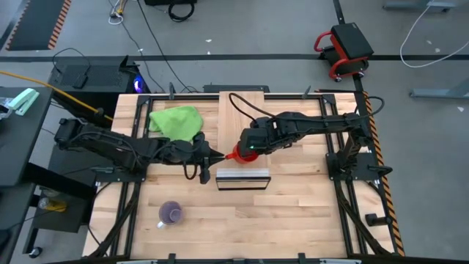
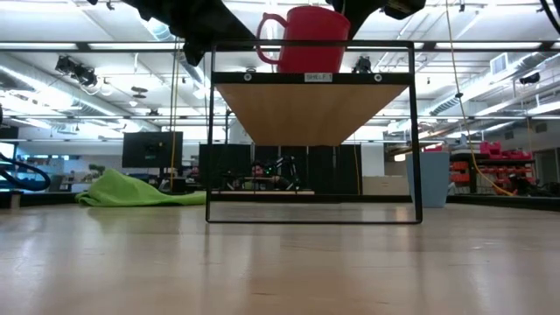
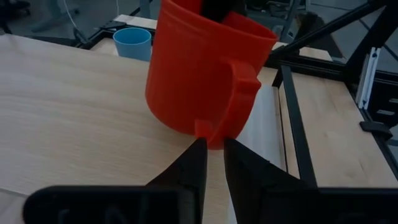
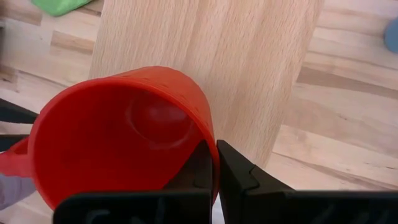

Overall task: Stack small to large cups/mugs on shelf
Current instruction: Put the red mug on the shelf, then put the blue cup on the shelf

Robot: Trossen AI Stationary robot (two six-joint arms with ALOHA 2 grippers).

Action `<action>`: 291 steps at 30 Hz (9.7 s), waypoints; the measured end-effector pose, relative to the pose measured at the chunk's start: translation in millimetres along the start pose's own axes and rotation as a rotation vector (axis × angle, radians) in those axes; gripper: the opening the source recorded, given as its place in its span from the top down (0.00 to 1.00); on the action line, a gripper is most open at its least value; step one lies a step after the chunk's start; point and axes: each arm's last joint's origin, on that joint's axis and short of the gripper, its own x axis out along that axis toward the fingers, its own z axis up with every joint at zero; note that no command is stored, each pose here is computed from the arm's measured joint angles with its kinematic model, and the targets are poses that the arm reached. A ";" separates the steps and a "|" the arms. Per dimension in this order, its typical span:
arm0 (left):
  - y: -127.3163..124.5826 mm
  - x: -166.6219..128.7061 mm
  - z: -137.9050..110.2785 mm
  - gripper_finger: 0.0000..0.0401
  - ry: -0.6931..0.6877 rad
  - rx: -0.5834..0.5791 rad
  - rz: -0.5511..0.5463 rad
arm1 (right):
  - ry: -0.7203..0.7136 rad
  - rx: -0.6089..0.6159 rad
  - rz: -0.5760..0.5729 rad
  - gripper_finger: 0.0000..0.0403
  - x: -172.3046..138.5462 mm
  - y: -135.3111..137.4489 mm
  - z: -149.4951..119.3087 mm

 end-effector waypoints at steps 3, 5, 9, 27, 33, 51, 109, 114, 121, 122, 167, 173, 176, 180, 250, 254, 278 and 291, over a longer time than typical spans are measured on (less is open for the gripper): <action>0.0 0.0 0.0 0.82 0.000 0.000 0.001 | 0.000 0.000 0.000 0.98 0.7 0.1 -0.1; 0.0 0.0 -0.1 0.82 0.001 0.000 0.002 | 0.000 0.003 -0.001 0.98 1.0 -0.1 0.8; -0.3 -0.2 -0.5 0.80 0.006 -0.002 -0.005 | 0.006 0.001 -0.010 0.98 4.3 1.4 0.3; -8.0 -2.3 -3.0 0.76 0.023 -0.006 -0.062 | 0.023 0.005 -0.007 0.98 10.7 4.6 3.8; -8.1 -2.4 -3.2 0.76 0.025 -0.019 -0.062 | 0.019 0.011 -0.006 0.98 10.8 4.7 4.0; 3.2 0.7 -1.3 0.75 0.023 -0.069 -0.001 | 0.042 -0.030 0.031 0.88 12.4 8.4 0.1; 6.9 0.1 -10.6 0.75 0.107 -0.084 0.064 | -0.045 -0.233 0.028 0.75 7.3 12.6 -30.7; 6.9 0.1 -10.6 0.75 0.107 -0.085 0.064 | -0.051 -0.250 0.034 0.75 4.9 11.7 -30.1; 6.9 0.1 -10.7 0.74 0.108 -0.085 0.064 | -0.081 -0.235 0.070 0.75 -8.2 6.2 -26.4; 6.9 0.1 -10.7 0.74 0.108 -0.085 0.064 | -0.081 -0.234 0.071 0.75 -9.2 5.6 -26.3; 21.0 -7.9 -3.8 0.79 -0.061 -0.443 0.358 | -0.550 -0.464 0.146 0.77 -153.6 -131.1 33.1; 33.8 -21.8 9.7 0.81 -0.135 -0.494 0.371 | -0.595 -0.463 0.086 0.77 -159.1 -148.3 47.7; 37.7 -28.4 14.6 0.82 -0.167 -0.524 0.370 | -0.564 -0.490 0.019 0.77 -153.3 -153.3 52.2; 36.2 -31.1 15.2 0.81 -0.168 -0.522 0.361 | -0.450 -0.493 -0.058 0.78 -130.9 -157.7 61.0; 33.4 -32.1 4.2 0.82 -0.046 -0.453 0.353 | 0.149 -0.027 -0.259 0.77 93.3 -249.3 124.9; 33.4 -32.1 4.2 0.83 -0.046 -0.453 0.353 | 0.148 -0.027 -0.258 0.77 93.3 -249.3 125.0; 33.4 -32.1 4.2 0.81 -0.046 -0.453 0.354 | 0.186 0.004 -0.258 0.77 116.3 -256.7 112.2; 33.4 -32.1 4.3 0.82 -0.046 -0.453 0.354 | 0.165 0.015 -0.247 0.77 117.5 -255.8 113.9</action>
